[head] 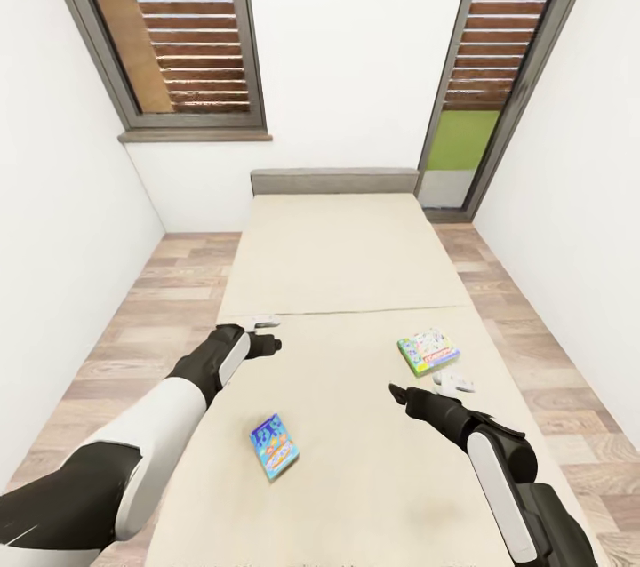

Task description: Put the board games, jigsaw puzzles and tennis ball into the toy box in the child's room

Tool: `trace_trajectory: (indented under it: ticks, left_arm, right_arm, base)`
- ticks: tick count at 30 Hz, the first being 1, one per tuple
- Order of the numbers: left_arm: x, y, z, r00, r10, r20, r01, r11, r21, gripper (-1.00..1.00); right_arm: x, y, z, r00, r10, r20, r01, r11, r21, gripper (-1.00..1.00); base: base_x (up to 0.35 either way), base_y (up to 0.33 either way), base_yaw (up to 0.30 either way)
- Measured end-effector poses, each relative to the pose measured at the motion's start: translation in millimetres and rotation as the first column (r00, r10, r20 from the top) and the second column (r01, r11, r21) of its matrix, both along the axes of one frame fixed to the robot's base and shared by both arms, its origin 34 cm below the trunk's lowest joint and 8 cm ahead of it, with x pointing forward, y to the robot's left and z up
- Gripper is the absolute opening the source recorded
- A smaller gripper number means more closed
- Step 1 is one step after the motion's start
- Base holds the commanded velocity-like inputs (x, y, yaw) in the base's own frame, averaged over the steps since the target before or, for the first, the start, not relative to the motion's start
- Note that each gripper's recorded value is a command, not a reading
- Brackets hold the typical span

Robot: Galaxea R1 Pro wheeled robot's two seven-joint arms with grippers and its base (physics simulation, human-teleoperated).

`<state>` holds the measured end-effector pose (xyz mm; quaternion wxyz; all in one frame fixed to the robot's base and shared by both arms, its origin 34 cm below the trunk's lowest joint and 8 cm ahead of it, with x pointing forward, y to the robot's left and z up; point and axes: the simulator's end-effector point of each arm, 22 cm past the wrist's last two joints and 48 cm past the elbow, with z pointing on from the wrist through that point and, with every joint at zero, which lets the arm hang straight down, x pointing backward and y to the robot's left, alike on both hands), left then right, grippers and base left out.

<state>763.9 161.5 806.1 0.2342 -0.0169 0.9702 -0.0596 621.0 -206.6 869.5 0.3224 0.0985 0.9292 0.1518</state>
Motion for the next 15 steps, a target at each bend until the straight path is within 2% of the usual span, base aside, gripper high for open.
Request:
trace_trajectory:
  ticks: [5,15]
  left_arm:
    - [0,-16,-1,1.0,-0.014,-0.001,0.014,1.0,-0.014,1.0]
    - [-3,-20,-11,1.0,-0.019,-0.015,0.019,1.0,-0.016,1.0]
  right_arm:
    - [-1,-1,-4,1.0,-0.001,-0.008,0.001,1.0,-0.002,1.0]
    - [-3,-1,-13,1.0,-0.001,-0.024,0.0,1.0,-0.005,1.0]
  base:
    - [0.0,0.0,0.0]
    - [0.0,0.0,0.0]
